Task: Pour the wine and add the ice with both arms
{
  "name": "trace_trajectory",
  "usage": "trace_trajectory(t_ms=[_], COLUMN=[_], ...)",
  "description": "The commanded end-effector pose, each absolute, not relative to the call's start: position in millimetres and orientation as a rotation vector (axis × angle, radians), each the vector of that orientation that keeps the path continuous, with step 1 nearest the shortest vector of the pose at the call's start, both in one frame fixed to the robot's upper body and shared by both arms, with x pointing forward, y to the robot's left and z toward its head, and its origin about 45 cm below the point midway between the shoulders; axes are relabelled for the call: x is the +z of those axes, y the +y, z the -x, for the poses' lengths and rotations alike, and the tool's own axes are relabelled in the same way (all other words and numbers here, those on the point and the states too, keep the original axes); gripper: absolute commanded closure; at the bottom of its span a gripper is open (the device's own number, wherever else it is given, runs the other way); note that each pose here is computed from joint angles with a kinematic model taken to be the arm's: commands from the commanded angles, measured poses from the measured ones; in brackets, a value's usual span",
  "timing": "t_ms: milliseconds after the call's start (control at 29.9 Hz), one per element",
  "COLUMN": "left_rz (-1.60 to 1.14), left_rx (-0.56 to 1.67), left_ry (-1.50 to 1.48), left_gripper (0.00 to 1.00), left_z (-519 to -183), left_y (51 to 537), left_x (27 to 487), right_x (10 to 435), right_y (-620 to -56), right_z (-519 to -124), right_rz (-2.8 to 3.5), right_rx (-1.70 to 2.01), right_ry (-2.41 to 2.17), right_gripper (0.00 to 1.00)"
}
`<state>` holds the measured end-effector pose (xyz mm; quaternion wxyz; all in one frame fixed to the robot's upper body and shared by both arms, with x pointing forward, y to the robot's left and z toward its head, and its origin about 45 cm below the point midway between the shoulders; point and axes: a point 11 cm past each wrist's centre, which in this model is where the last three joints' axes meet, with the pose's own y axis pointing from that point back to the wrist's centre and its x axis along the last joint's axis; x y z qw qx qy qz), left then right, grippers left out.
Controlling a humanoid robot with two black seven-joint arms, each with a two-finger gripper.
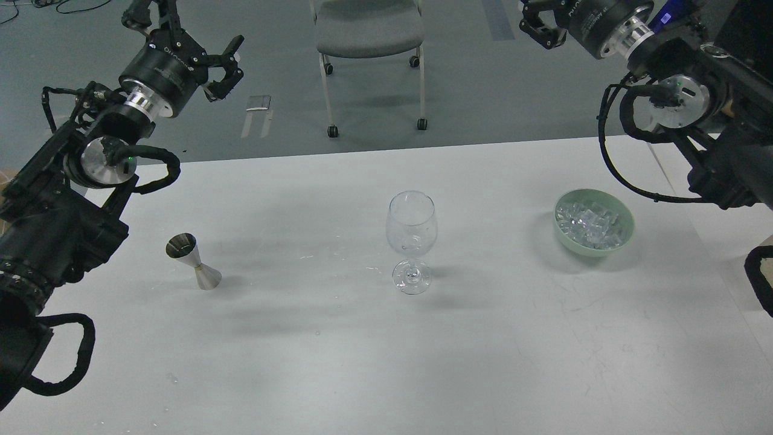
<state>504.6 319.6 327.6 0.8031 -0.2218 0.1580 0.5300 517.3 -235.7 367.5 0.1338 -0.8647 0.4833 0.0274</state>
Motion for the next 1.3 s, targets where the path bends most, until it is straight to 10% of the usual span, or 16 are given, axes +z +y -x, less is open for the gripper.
trace_trajectory(t_ms=[0, 1269], left_rz=[0.48, 0.486], left_rx=[1.147, 1.116], left_ry=[0.353, 0.346], left_gripper=[0.01, 0.01], left_z=[-505.6, -507.8], left_y=[318.1, 307.5], left_x=[320.2, 330.0], right_x=[365.1, 368.9], right_y=[-228.2, -230.5], right_z=[-518.7, -517.5], right_rz=[2.498, 2.512], right_rx=[0.092, 0.079], right_ry=[1.414, 1.414], right_gripper=[0.0, 0.0])
